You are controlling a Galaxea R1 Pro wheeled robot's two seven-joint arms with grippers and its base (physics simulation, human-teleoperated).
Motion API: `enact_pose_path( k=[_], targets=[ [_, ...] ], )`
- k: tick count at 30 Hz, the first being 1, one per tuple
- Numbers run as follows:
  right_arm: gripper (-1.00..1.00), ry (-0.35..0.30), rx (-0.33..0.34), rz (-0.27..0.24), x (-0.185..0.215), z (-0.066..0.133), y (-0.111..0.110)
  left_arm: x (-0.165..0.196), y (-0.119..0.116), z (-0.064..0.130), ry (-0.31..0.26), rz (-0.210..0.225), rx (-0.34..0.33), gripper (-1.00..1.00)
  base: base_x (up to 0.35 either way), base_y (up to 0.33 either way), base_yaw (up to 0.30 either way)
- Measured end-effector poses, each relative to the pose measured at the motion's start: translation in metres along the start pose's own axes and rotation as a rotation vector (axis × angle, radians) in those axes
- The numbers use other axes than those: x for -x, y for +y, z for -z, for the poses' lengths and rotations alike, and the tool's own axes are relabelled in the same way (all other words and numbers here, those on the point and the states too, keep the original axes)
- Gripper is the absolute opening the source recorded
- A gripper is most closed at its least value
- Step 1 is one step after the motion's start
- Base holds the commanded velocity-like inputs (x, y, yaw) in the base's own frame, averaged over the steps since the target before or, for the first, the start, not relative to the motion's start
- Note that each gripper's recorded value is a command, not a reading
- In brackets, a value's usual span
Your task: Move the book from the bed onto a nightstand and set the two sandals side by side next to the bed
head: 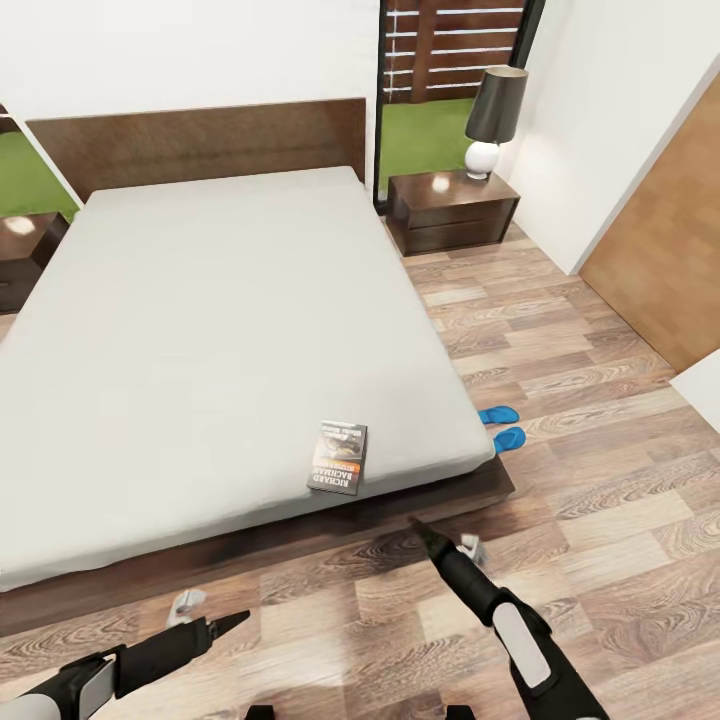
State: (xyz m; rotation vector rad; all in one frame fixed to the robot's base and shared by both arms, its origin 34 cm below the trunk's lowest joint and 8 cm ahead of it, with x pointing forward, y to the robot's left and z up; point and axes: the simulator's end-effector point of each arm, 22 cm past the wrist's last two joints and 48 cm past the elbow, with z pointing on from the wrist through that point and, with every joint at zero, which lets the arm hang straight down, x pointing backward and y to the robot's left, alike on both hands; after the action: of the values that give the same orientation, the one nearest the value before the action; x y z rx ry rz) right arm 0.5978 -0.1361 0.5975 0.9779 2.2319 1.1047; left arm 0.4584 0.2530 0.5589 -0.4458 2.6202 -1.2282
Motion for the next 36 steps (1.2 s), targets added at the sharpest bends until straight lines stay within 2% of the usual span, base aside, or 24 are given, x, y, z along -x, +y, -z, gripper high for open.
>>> enact_pose_path(
  k=[3,5,9,13,23,31,36],
  targets=[
    [1.0,0.026,0.03,-0.018,-0.019,-0.01,0.018,-0.001,-0.002,-0.002,0.0,0.001,-0.004,1.0,0.0,0.0,0.0],
    [1.0,0.055,0.042,-0.008,-0.033,-0.015,0.026,-0.002,-0.004,-0.005,0.001,0.002,-0.009,1.0,0.0,0.0,0.0],
    [1.0,0.144,0.077,0.044,-0.069,-0.023,0.045,-0.006,-0.01,-0.012,0.004,0.006,-0.02,1.0,0.0,0.0,0.0],
    [1.0,0.176,0.093,0.067,-0.083,-0.025,0.052,-0.009,-0.014,-0.017,0.005,0.009,-0.028,1.0,0.0,0.0,0.0],
    [1.0,0.182,0.098,0.068,-0.086,-0.025,0.053,-0.009,-0.016,-0.018,0.005,0.009,-0.034,1.0,0.0,0.0,0.0],
    [1.0,0.141,0.123,-0.018,-0.076,-0.026,0.061,-0.009,-0.016,-0.018,0.005,0.01,-0.035,1.0,0.0,0.0,0.167],
    [1.0,0.138,0.125,-0.022,-0.075,-0.026,0.061,-0.009,-0.016,-0.018,0.006,0.011,-0.034,1.0,0.0,0.0,0.272]
  ],
)
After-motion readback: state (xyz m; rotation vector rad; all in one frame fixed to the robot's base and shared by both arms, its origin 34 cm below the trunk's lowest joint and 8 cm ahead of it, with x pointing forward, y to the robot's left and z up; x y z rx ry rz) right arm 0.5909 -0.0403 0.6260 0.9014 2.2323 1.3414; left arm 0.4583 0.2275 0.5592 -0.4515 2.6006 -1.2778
